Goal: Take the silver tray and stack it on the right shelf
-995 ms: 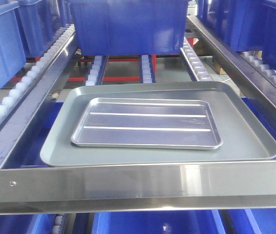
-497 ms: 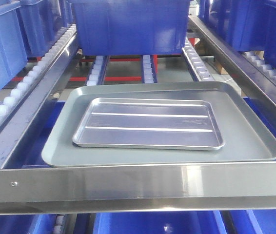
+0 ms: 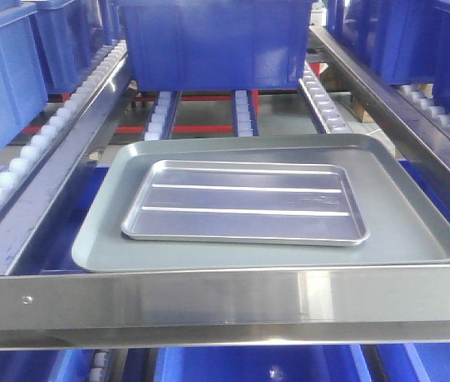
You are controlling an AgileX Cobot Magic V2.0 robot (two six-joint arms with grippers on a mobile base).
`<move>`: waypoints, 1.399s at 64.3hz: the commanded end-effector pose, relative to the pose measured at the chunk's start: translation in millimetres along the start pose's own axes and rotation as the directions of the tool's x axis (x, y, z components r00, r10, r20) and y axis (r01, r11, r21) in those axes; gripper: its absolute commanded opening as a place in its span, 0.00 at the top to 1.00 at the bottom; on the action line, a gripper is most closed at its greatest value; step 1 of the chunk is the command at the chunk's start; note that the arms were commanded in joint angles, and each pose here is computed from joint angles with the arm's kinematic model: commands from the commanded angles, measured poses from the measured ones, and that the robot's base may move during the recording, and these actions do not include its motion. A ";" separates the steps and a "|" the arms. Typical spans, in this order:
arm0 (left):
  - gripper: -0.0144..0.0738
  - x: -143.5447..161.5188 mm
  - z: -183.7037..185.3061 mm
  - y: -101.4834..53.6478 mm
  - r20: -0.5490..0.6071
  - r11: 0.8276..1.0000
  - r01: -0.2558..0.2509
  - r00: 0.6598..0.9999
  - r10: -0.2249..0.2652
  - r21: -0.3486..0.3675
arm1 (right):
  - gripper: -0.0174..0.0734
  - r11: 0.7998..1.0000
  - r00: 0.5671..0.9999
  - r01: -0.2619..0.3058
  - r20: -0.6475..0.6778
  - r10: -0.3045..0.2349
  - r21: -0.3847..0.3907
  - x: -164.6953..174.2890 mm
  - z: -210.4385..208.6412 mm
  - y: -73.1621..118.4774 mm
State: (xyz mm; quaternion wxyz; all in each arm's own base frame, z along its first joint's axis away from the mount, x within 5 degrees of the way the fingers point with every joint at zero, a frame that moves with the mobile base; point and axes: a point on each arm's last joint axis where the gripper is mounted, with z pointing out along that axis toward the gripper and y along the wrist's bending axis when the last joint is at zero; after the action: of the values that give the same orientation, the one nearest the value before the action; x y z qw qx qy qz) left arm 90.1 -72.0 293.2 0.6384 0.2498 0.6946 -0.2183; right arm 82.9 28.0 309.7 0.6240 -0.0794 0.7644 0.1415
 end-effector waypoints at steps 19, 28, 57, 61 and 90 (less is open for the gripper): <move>0.94 48.0 -59.6 19.3 0.197 0.930 0.036 0.980 0.040 -0.367 | 0.75 1.000 0.994 0.028 0.110 -0.027 -0.012 -16.3 -2.4 2.1; 0.94 77.1 -62.8 22.8 0.196 0.884 0.050 0.979 0.047 -0.465 | 0.75 1.000 0.994 0.028 0.110 -0.027 -0.012 -16.3 -2.4 2.1; 0.94 96.3 -60.3 29.1 0.189 0.838 0.064 0.981 0.047 -0.542 | 0.75 1.000 0.994 0.028 0.109 -0.027 -0.011 -16.2 -2.4 2.1; 0.94 96.3 -60.3 29.1 0.189 0.838 0.064 0.981 0.047 -0.542 | 0.75 1.000 0.994 0.028 0.109 -0.027 -0.011 -16.2 -2.4 2.1; 0.94 96.3 -60.3 29.1 0.189 0.838 0.064 0.981 0.047 -0.542 | 0.75 1.000 0.994 0.028 0.109 -0.027 -0.011 -16.2 -2.4 2.1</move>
State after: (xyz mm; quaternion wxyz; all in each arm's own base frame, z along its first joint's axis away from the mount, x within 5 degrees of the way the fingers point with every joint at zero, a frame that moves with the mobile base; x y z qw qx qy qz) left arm 56.3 -6.8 200.6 0.7180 0.0428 0.6937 -0.0391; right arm 82.9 28.0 309.6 0.6241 -0.0804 0.7644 0.1407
